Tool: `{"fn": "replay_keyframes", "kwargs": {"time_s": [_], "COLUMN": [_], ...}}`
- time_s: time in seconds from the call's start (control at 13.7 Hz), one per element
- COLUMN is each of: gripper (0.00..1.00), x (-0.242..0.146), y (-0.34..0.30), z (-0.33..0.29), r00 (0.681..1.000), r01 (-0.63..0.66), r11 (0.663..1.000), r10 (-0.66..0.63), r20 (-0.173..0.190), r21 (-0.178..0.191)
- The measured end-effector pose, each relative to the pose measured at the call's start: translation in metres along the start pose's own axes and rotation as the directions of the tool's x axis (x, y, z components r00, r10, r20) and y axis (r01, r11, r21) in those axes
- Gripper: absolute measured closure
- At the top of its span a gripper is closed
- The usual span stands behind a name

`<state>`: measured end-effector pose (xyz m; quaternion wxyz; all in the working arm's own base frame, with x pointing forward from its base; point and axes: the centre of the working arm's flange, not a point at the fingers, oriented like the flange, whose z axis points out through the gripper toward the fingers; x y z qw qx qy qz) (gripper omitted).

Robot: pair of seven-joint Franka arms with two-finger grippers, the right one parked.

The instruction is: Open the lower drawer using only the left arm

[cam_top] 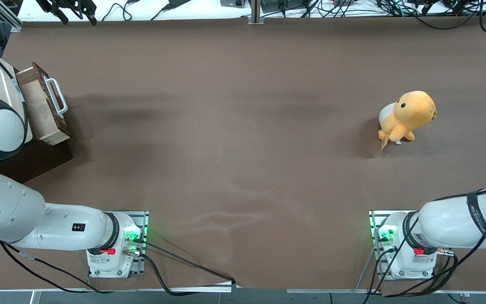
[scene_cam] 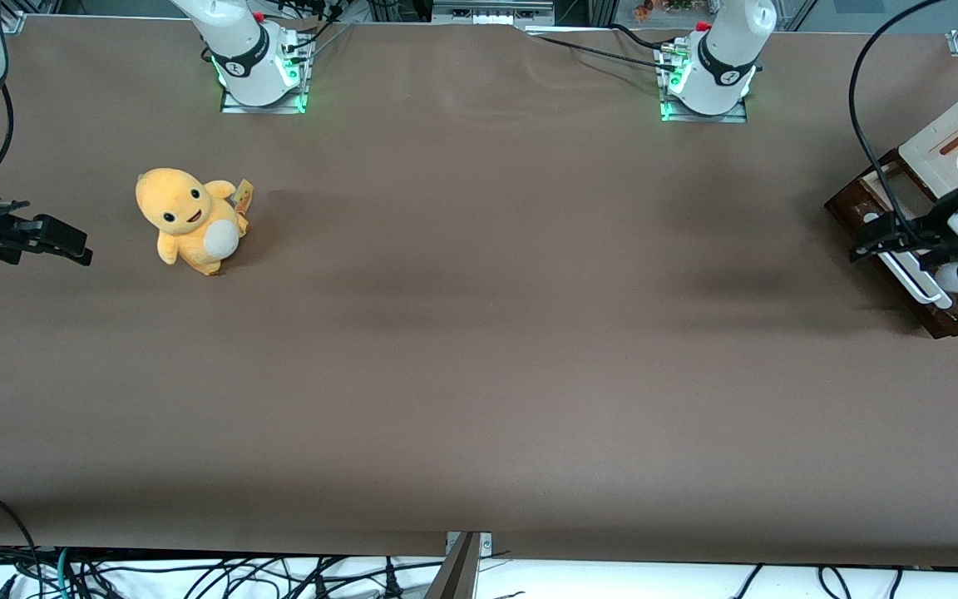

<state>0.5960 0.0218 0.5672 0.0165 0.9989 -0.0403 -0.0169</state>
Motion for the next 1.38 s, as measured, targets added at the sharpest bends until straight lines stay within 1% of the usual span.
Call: {"fn": "replay_keyframes", "kwargs": {"time_s": [0.15, 0.22, 0.44, 0.66, 0.87, 1.17, 1.38], "gripper": [0.00, 0.00, 0.00, 0.00, 0.00, 0.00, 0.00], "x": [-0.007, -0.011, -0.020, -0.024, -0.026, -0.027, -0.027], "y": [0.007, 0.011, 0.020, 0.016, 0.007, 0.005, 0.006], "z": [-0.012, -0.016, -0.020, -0.016, -0.011, -0.008, -0.007], "r00": [1.000, 1.000, 0.998, 0.996, 0.994, 0.994, 0.994], "r01": [-0.009, -0.006, 0.059, 0.080, 0.095, 0.093, 0.090], "r11": [1.000, 1.000, 0.998, 0.997, 0.995, 0.996, 0.996], "r10": [0.009, 0.006, -0.059, -0.080, -0.094, -0.093, -0.091], "r20": [-0.015, -0.013, 0.007, 0.037, 0.053, 0.062, 0.063], "r21": [-0.001, -0.002, -0.006, -0.007, -0.007, 0.015, 0.016]}}
